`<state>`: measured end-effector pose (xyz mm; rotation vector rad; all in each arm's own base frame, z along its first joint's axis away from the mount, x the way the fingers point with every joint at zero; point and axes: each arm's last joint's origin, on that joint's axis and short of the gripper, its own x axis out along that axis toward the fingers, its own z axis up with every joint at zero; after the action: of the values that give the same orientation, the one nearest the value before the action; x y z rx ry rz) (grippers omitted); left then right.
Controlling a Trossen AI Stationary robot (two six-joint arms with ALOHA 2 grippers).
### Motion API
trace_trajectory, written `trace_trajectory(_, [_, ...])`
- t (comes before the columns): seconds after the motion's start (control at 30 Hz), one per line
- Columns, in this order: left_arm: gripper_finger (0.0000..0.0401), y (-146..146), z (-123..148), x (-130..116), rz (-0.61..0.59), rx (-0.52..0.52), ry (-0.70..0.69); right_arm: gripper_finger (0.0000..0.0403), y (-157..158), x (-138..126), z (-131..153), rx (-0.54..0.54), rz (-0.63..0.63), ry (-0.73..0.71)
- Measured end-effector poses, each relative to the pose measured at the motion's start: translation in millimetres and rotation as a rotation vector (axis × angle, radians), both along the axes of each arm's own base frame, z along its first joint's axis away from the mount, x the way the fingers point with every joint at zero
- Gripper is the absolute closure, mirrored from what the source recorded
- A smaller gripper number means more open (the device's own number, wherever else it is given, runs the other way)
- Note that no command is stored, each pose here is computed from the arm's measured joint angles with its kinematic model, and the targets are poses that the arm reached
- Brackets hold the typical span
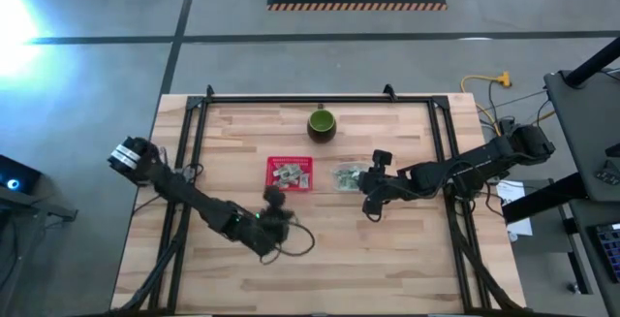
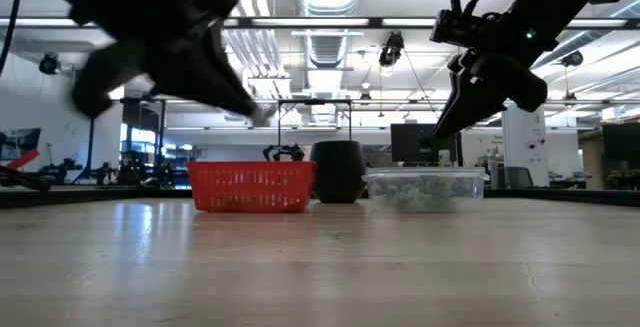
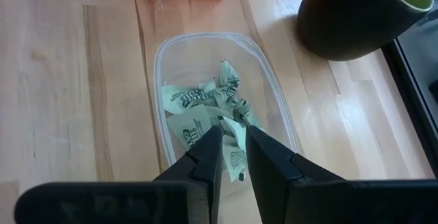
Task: Pick and place items into bin
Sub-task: Put the stevia packet into the red bin
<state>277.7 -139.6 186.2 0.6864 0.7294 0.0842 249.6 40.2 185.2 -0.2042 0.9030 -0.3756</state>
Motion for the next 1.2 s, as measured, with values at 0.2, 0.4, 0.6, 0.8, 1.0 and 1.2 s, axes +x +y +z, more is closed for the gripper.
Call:
trace_trajectory(0.2, [0.0399,36.1,13.8,-1.3,0.182,0.154,-0.046,0.0346,-0.1,-0.2,-0.5,0.0,0.0,0.0])
trace_trajectory(0.4, [0.0394,76.3,16.6,7.0,0.304,0.175,-0.028,0.0346,-0.2,-0.3,-0.5,-0.001,0.0,0.001])
trace_trajectory(0.6, [0.0393,116.0,12.7,10.6,0.408,0.143,0.033,0.0346,-0.2,-0.6,-1.1,-0.002,0.001,0.004])
trace_trajectory(0.8, [0.0392,132.2,8.0,14.5,0.275,-0.104,0.106,0.0346,-0.2,-0.6,-1.1,-0.003,0.002,0.005])
trace_trajectory(1.0, [0.0392,133.6,7.1,14.8,0.273,-0.108,0.112,0.0346,-0.3,-0.7,-1.3,-0.003,0.002,0.005])
trace_trajectory(1.2, [0.0392,133.9,7.5,14.5,0.273,-0.099,0.114,0.0346,-0.3,-1.0,-1.6,-0.004,0.002,0.006])
